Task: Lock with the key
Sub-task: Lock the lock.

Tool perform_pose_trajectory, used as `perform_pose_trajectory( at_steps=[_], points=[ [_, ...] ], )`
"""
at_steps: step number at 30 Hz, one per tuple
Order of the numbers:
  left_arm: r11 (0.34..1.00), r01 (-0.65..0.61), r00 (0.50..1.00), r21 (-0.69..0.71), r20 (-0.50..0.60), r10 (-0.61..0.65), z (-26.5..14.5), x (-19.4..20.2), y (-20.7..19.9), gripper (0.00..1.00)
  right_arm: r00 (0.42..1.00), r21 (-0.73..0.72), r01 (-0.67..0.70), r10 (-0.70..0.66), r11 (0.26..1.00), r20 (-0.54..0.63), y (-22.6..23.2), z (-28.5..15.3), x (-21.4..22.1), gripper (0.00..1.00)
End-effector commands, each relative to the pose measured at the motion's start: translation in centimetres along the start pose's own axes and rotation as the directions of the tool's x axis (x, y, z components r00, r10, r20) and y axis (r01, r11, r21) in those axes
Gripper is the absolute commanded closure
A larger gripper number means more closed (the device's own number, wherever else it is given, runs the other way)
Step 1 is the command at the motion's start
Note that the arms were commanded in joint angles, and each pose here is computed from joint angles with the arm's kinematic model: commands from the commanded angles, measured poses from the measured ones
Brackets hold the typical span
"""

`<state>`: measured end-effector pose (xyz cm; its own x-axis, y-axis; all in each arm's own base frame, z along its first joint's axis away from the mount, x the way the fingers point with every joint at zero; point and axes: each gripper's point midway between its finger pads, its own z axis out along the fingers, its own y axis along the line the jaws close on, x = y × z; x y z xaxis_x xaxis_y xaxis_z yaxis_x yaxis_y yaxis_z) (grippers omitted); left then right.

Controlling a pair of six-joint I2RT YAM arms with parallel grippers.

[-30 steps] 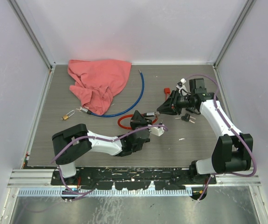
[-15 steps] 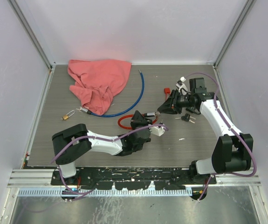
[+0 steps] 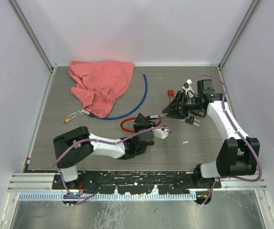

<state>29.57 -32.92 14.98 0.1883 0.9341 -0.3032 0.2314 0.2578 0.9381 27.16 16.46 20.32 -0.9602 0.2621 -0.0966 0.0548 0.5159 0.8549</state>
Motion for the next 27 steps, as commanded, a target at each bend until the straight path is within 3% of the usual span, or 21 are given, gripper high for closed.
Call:
perform_pose_trajectory(
  at_steps=[1,12,27],
  points=[
    [0.998,-0.032,0.999,0.056,-0.018,0.033,0.1,1.0,-1.6,1.0,0.999,-0.024,0.027,-0.027,0.999,-0.027,1.1,-0.7,1.0,0.53],
    [0.998,-0.028,0.999,0.056,-0.015,0.029,0.2,0.9,-1.7,1.0,0.999,-0.048,0.004,-0.006,0.999,-0.039,2.0,1.1,0.9,0.54],
    [0.998,-0.029,0.999,0.056,-0.013,0.029,0.1,0.9,-1.7,1.0,1.0,-0.038,-0.004,0.004,0.999,-0.021,1.6,1.6,0.2,0.77]
  ],
)
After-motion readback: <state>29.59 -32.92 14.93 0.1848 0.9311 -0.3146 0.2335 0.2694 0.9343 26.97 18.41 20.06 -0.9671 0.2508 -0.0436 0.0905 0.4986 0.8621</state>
